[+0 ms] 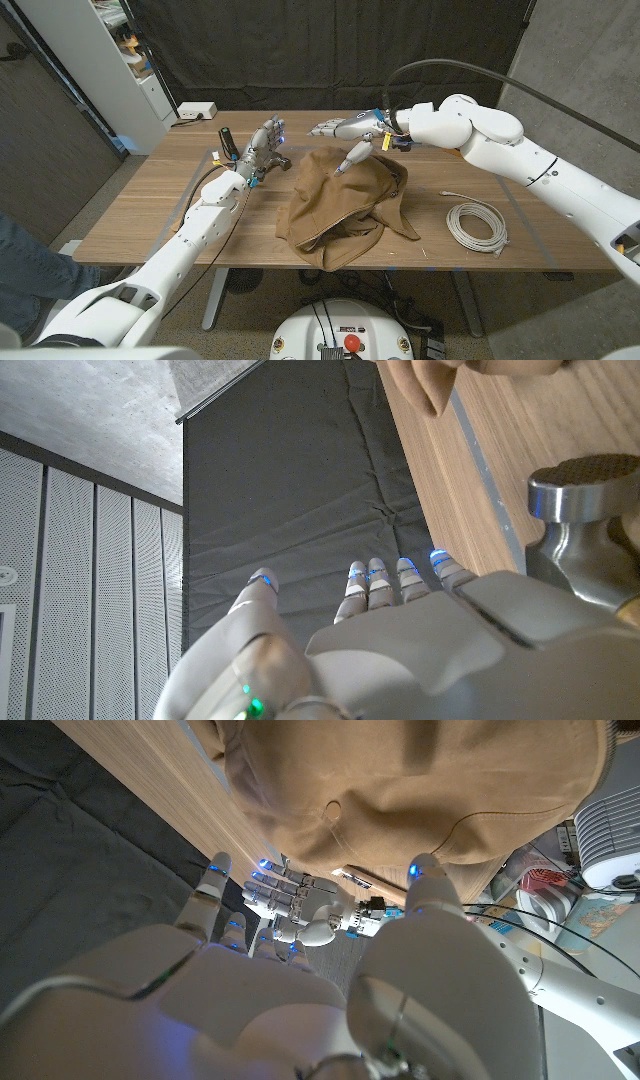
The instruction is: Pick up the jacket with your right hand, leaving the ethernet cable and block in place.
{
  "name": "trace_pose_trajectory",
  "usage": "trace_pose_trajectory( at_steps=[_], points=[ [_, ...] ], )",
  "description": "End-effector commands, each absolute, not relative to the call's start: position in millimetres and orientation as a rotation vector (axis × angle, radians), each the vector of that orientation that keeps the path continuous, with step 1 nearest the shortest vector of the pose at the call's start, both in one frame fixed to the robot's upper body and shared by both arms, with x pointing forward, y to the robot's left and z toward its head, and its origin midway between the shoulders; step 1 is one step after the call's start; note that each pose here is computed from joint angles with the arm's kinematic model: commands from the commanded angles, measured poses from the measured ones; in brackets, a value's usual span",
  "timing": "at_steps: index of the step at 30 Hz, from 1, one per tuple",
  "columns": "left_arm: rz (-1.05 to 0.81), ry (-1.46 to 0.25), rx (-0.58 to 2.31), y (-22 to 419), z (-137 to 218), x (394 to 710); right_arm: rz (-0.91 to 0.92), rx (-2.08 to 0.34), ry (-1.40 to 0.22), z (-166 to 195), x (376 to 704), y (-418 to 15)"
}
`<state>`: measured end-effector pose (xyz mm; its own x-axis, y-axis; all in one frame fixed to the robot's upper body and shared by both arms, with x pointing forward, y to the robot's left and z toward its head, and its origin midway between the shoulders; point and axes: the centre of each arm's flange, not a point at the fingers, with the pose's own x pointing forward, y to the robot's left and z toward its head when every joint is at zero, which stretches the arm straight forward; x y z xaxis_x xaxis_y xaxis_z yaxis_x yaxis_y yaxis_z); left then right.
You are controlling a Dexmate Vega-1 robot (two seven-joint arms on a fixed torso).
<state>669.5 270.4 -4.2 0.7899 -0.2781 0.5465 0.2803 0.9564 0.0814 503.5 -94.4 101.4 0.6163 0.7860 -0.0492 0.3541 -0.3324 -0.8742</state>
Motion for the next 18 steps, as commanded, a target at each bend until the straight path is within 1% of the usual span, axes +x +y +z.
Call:
trace_pose_trajectory(
  at_steps=[1,18],
  points=[
    [-0.296,-0.595,-0.009,273.1,-3.0,671.4,0.607,-1.961,-0.865,94.6,514.7,-84.8],
    [-0.29,-0.598,-0.007,273.1,-3.7,668.6,0.62,-1.989,-0.797,81.9,526.3,-83.7]
  ],
)
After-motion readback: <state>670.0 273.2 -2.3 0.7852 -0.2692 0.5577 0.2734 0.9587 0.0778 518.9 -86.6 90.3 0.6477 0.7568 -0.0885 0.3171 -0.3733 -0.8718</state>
